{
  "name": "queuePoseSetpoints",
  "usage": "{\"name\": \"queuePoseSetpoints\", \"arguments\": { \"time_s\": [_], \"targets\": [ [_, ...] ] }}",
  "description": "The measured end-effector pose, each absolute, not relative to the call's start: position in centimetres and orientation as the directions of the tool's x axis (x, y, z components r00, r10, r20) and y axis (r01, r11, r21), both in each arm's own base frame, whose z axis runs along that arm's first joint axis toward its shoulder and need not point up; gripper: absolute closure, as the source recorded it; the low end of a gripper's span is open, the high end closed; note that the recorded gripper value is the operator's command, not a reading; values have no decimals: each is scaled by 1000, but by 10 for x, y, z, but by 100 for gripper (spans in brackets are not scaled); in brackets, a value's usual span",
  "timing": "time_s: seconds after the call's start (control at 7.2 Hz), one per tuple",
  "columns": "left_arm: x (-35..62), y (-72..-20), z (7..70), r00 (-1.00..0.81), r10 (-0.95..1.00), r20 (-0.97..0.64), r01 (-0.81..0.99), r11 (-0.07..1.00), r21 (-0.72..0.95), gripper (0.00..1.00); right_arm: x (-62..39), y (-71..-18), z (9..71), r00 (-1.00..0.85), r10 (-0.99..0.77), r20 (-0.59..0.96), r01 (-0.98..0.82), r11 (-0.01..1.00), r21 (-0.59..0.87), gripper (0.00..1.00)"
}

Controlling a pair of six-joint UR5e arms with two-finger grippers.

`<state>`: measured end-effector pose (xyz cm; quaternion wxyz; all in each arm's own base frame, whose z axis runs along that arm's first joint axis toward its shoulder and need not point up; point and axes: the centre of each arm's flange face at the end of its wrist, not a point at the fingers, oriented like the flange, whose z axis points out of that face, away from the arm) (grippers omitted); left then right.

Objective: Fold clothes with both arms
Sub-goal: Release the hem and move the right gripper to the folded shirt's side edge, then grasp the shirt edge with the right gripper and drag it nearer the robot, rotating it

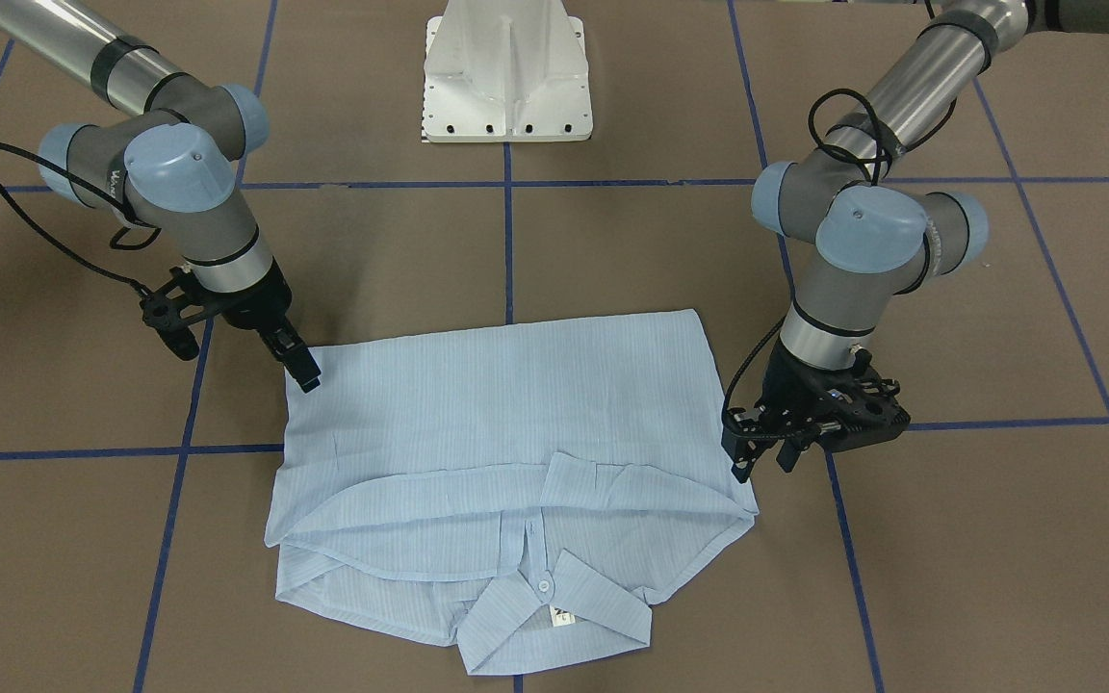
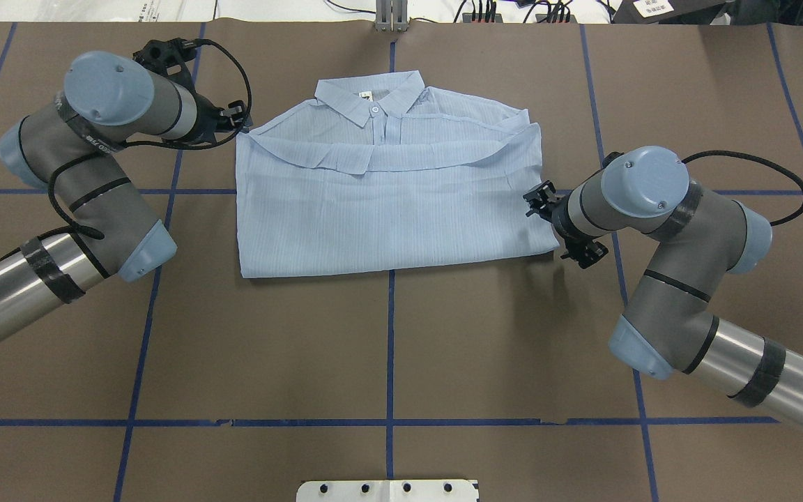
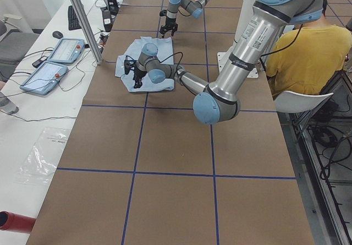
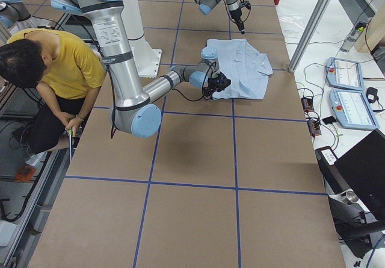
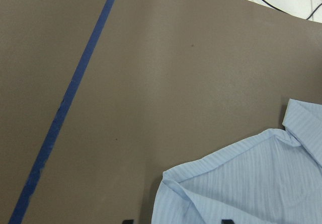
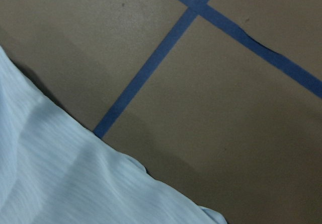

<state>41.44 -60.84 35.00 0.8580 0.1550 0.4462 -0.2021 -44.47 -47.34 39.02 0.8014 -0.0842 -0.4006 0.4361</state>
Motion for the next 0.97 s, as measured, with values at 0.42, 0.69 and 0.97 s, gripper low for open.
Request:
{"name": "queuePoseSetpoints", "arguments": {
  "time_s": [0.42,0.69,0.97],
  "targets": [
    [410,-603,348,514,-204,-833,485,870,87,35,-445,-467,400,298,763,573,-618,612,-493,100],
    [408,-602,344,510,-200,-837,485,870,88,35,-439,-461,404,283,749,599,-588,629,-508,100],
    [405,-599,339,503,-194,-842,486,869,90,35,-413,-437,396,274,744,609,-548,641,-537,100]
  ]
}}
